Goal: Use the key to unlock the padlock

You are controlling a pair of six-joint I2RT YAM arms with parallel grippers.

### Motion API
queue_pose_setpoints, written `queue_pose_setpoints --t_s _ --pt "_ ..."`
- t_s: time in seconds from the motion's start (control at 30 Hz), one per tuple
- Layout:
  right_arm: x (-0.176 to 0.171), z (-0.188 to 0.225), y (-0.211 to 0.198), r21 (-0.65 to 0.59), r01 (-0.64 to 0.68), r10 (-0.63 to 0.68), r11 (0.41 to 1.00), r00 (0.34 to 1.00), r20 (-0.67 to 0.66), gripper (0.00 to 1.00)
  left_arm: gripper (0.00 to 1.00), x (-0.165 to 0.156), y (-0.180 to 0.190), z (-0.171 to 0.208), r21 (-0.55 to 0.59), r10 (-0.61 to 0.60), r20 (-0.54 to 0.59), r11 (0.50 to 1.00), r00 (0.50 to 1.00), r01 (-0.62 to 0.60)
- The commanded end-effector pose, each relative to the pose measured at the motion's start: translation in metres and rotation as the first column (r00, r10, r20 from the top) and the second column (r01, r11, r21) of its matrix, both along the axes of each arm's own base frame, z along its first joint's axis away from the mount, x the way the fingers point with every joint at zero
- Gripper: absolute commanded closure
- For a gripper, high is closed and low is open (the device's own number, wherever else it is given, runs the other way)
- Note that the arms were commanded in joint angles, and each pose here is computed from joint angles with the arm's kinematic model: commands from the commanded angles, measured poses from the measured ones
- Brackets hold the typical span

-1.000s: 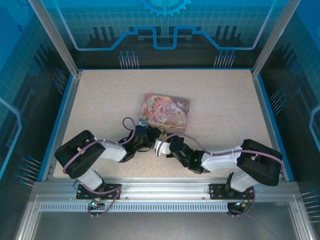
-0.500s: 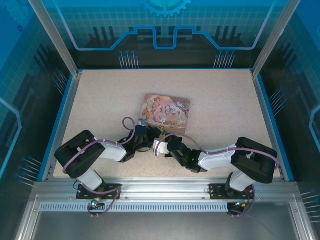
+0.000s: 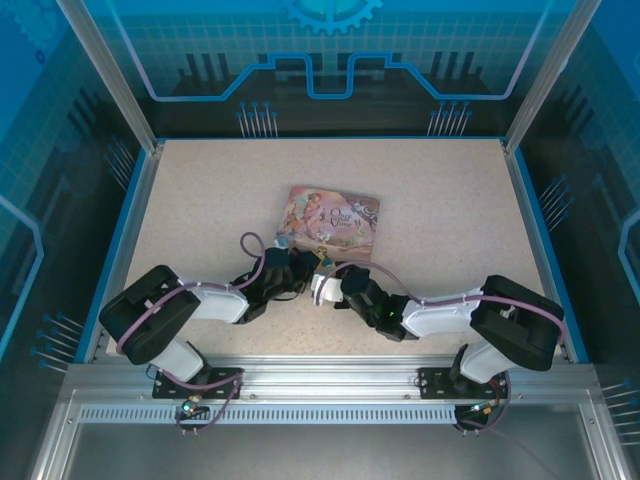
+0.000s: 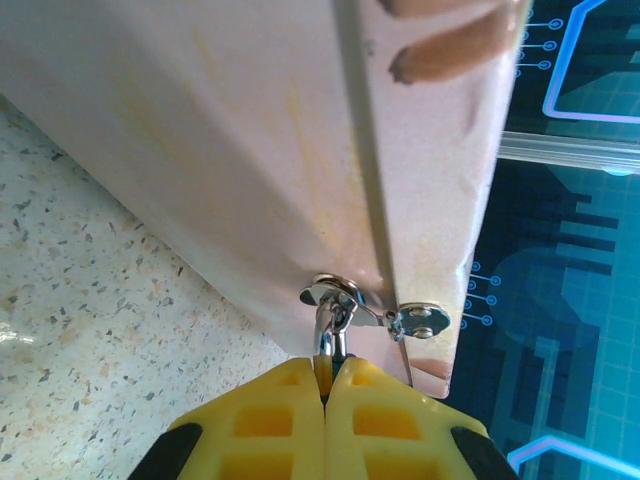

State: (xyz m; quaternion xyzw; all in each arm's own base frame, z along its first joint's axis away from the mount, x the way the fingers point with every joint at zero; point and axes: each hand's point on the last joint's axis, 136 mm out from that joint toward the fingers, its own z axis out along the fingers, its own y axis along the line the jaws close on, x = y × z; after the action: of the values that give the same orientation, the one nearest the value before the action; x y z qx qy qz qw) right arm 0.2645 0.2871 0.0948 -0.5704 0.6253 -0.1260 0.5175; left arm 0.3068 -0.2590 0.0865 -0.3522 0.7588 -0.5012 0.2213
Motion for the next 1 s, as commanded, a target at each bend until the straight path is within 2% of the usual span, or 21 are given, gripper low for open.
queue_pose_setpoints --t_s 0.0,0.23,0.4,0.97 --pt "0.001 0.01 -0.003 0.048 -0.027 0.028 0.998 1.0 -0.01 0.71 1.0 0.004 -0.004 0.025 -0.036 -0.017 0.062 0.999 0.998 0.019" --pt "0.001 0.008 -0.002 0.05 -0.063 0.066 0.997 0.997 -0.051 0.71 1.0 0.005 -0.005 0.029 -0.037 -0.021 0.068 0.999 0.997 0.023" --pt "0.003 -0.005 -0.003 -0.001 -0.055 0.054 0.999 0.998 -0.043 0.71 1.0 0.004 -0.005 0.03 -0.042 -0.02 0.069 0.999 0.997 0.023" --pt "0.007 -0.001 0.013 0.011 -0.05 0.05 0.999 0.999 -0.016 0.73 1.0 0.004 -0.007 0.03 -0.056 -0.027 0.067 0.998 0.997 0.03"
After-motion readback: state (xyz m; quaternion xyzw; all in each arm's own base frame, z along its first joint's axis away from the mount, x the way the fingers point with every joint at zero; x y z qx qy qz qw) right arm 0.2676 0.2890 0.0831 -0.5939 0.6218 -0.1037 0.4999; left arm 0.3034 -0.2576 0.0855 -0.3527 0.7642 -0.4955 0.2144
